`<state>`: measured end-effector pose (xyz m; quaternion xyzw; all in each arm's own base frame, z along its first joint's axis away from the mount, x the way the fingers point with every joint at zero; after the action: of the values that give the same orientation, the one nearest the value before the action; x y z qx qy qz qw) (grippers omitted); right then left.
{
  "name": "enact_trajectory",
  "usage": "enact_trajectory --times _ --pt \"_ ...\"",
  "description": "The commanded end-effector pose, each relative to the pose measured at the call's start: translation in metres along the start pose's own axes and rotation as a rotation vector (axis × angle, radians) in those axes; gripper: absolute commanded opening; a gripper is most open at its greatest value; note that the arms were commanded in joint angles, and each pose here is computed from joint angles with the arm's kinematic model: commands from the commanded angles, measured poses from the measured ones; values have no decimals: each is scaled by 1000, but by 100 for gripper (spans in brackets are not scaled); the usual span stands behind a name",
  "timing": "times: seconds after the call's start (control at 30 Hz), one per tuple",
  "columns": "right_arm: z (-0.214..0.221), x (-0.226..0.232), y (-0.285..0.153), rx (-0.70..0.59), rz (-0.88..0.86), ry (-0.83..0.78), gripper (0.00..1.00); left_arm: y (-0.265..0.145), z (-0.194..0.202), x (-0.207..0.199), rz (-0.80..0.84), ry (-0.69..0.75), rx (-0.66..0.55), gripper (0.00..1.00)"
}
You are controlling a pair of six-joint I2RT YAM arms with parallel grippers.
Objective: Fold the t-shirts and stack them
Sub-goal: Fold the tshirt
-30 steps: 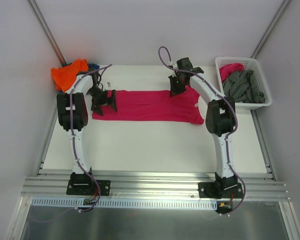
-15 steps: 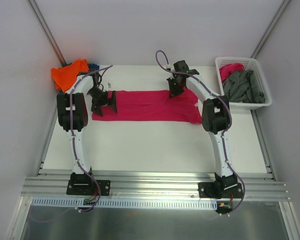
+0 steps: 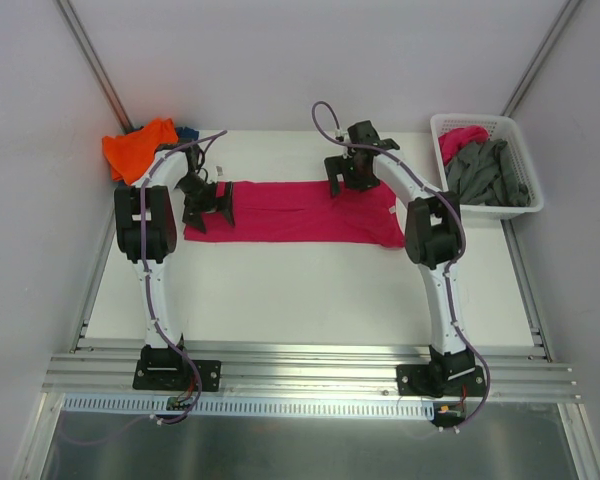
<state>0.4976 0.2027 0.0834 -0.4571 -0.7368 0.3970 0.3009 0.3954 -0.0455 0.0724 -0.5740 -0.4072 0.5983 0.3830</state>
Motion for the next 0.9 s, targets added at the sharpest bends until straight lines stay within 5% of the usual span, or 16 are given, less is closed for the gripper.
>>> enact_trajectory --times 0.0,0.43,0.67,0.87 --pt "-23 -2 -66 -108 29 23 100 -20 -1 -10 -9 46 -44 99" --pt "52 7 -134 1 -54 123 100 -41 -9 -19 -6 78 -113 99" --pt "91 13 -109 124 -145 249 100 -60 -4 -24 -18 106 -153 99" --pt "67 14 -79 127 -179 283 99 -54 -6 -17 -46 114 -135 99"
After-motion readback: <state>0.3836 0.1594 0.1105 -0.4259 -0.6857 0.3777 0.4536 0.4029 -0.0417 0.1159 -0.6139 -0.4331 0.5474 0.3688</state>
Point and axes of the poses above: each gripper's point midway between its finger pads, its own y axis out along the fingers, its own x axis along the line the jaws close on, z = x × y, the point moved 4 cm from there along -y, back along the fingers, and after that the axes turned 3 degrees about -y, right-handed, at the moved point
